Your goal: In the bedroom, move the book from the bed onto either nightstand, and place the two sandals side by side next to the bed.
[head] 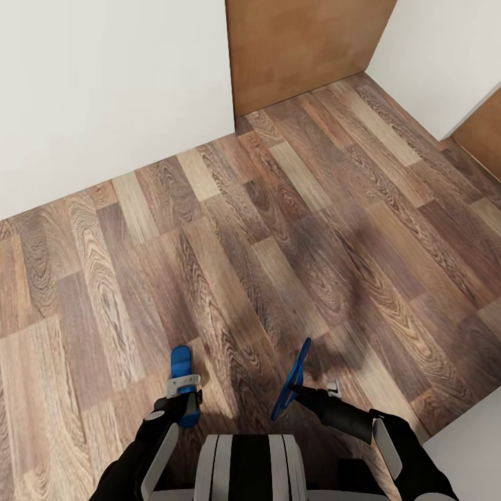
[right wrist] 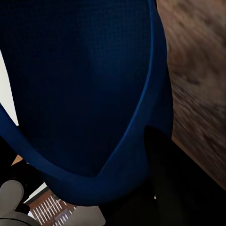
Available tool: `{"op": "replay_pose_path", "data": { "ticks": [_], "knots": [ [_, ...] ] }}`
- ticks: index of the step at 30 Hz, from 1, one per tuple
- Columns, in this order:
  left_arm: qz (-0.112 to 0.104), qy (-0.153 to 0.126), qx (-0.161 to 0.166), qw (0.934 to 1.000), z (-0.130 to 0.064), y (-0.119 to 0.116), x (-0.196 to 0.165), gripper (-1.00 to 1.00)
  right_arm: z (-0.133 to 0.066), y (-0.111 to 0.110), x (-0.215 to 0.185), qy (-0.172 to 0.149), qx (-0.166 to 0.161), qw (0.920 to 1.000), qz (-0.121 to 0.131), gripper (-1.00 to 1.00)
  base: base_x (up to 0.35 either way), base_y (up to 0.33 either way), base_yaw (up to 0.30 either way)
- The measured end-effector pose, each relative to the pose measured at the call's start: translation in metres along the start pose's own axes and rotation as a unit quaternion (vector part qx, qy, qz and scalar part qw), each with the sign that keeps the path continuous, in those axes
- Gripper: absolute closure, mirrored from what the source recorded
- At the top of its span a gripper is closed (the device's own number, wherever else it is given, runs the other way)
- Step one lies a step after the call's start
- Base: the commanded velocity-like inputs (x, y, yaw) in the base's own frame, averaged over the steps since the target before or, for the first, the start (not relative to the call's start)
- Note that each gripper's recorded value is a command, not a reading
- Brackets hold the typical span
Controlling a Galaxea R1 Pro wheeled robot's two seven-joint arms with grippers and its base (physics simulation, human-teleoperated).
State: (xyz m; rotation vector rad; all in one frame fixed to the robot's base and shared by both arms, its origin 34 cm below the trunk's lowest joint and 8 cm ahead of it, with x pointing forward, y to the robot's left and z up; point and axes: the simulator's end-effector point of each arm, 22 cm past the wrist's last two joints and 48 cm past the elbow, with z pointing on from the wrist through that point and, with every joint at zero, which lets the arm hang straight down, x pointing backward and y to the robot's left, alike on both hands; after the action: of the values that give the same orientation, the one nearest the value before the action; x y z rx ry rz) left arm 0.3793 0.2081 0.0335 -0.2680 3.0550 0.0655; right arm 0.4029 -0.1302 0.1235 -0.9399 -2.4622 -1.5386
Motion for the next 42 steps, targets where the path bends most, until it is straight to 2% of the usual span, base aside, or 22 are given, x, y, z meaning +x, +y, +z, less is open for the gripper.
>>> {"op": "replay_pose_path", "data": {
  "ticks": [25, 26, 42],
  "knots": [
    [0.0, 0.0, 0.0, 1.0, 0.0, 0.0001, 0.0003, -1.0, 0.0, 0.0, 0.0, 0.0, 0.0, 1.0, 0.0, 1.0, 0.0, 0.0, 0.0],
    [0.001, 0.001, 0.0, 1.0, 0.0, 0.0002, 0.0004, 1.0, 0.0, 0.0, 0.0, 0.0, 0.0, 1.0, 0.0, 1.0, 0.0, 0.0, 0.0],
    [-0.001, 0.001, -0.001, 1.0, 0.0002, 0.0008, 0.0009, 1.0, 0.0, 0.0003, -0.0003, 0.0, 0.0, 1.0, -0.001, 1.0, 0.0, 0.0, 0.0]
  ]
}}
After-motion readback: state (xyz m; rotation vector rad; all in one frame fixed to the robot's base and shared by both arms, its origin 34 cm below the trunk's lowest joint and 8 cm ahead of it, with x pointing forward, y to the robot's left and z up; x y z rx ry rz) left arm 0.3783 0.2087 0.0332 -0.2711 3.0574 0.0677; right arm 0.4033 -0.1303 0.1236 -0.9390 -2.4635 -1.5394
